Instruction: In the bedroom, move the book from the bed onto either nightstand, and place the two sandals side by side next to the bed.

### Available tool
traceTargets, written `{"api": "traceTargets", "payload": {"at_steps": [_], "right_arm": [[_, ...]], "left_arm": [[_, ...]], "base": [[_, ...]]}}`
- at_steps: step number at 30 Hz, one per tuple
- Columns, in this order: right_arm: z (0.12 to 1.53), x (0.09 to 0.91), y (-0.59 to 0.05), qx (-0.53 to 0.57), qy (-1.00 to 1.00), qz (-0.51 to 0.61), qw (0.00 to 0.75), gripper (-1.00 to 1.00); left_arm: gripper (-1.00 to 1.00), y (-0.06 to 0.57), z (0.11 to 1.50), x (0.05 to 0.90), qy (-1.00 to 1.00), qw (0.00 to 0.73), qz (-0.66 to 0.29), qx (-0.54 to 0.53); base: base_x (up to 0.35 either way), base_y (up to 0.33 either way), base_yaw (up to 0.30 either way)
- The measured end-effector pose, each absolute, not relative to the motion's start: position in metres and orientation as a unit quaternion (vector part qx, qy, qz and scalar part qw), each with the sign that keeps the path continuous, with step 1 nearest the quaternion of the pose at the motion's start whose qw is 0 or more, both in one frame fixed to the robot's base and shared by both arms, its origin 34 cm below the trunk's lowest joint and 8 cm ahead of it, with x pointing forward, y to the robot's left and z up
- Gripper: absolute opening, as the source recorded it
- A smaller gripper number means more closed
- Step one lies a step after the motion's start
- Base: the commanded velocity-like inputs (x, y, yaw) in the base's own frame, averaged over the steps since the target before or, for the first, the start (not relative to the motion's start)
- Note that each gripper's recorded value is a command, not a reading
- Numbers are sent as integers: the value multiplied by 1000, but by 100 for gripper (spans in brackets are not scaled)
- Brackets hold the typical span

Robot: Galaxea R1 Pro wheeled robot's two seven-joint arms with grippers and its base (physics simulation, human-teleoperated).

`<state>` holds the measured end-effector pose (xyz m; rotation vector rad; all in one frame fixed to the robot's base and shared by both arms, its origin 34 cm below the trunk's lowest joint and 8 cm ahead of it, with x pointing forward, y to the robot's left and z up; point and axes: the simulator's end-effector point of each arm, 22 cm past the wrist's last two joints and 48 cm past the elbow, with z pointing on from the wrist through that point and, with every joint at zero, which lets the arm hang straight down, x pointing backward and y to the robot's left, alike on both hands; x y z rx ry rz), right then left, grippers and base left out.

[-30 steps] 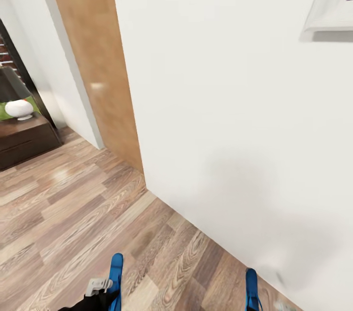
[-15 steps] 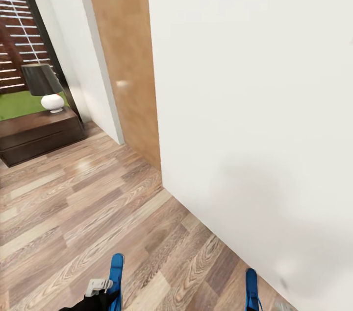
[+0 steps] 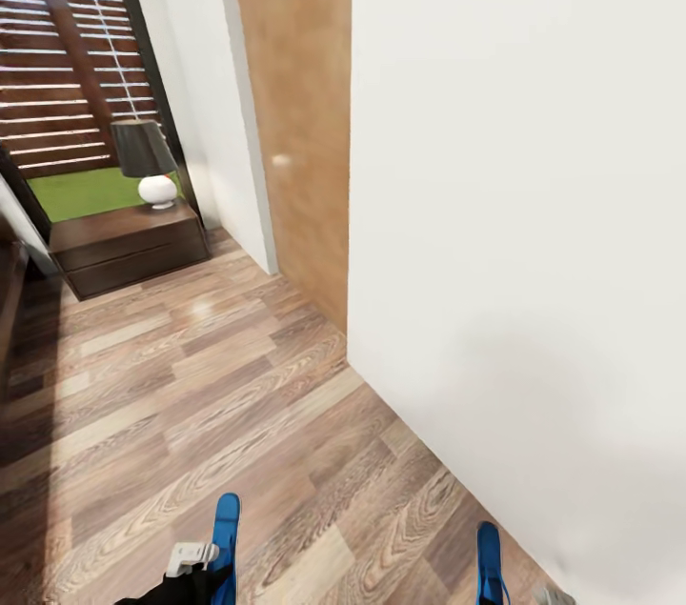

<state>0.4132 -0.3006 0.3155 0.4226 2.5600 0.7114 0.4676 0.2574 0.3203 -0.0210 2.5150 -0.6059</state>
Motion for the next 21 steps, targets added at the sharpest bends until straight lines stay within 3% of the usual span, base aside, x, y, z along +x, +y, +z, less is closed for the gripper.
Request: {"api": "traceTargets", "payload": {"at_steps": [21], "right_arm": [[315, 413, -301, 153, 927, 258, 223, -100]], "left_arm": [[-100, 257, 320, 468, 935, 274, -225, -8]], "base": [[0, 0, 267]]}}
